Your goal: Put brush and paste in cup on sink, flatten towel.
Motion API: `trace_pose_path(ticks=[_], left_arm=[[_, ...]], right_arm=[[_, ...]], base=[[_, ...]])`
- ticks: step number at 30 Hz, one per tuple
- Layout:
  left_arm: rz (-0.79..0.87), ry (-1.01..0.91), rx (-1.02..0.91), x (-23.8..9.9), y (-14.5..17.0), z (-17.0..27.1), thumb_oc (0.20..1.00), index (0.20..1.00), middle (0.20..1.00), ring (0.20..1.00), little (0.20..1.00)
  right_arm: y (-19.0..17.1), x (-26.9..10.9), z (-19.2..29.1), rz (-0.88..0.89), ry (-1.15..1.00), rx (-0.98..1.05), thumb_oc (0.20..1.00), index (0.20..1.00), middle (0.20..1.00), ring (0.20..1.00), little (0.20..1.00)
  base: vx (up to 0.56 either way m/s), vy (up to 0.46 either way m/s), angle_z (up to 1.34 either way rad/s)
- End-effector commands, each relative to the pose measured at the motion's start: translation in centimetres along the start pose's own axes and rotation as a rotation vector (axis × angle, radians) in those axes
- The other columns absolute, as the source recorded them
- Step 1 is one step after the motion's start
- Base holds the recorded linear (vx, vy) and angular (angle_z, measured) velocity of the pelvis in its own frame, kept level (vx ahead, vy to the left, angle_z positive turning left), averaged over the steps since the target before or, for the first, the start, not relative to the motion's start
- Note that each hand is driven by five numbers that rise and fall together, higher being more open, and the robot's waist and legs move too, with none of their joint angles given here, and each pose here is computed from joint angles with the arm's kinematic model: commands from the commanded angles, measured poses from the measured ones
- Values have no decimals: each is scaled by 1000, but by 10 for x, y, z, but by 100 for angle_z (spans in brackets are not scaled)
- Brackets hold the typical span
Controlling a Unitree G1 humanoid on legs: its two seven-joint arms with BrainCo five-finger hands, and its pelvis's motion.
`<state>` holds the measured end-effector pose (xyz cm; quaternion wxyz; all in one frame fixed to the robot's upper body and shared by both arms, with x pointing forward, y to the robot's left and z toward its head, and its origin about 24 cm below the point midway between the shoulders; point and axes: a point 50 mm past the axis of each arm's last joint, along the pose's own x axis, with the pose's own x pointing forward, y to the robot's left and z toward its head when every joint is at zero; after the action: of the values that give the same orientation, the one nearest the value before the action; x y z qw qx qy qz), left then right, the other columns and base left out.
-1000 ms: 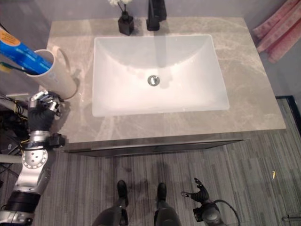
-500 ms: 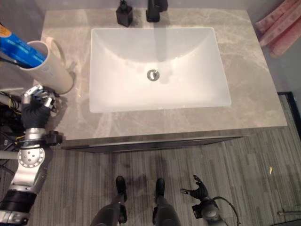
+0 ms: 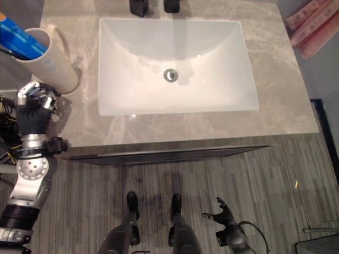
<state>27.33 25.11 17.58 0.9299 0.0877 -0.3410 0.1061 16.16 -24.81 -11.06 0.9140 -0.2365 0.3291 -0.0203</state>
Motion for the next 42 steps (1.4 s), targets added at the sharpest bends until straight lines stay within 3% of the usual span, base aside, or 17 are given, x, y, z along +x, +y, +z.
trace_pose_path(ticks=[1, 14, 23, 42], left_arm=[[16, -58, 14, 24, -2, 3, 200, 200, 200, 200, 200], [-71, 109, -23, -27, 17, -6, 200, 200, 200, 200, 200], [-82, 117, -47, -18, 22, -5, 200, 200, 200, 200, 200], [0, 97, 65, 8, 33, -7, 200, 200, 200, 200, 200]], right_arm=[[-2, 1, 5, -3, -32, -4, 1000, 1000, 1000, 1000, 1000], [-11, -11, -34, -18, 135, -65, 1000, 1000, 1000, 1000, 1000], [-10, -20, -53, 8, 224, -91, 1000, 1000, 1000, 1000, 1000], [-12, -20, -51, -7, 210, -84, 1000, 1000, 1000, 1000, 1000]], base=[[0, 0, 0], [-28, -29, 1], [-28, -3, 1], [-4, 11, -3]])
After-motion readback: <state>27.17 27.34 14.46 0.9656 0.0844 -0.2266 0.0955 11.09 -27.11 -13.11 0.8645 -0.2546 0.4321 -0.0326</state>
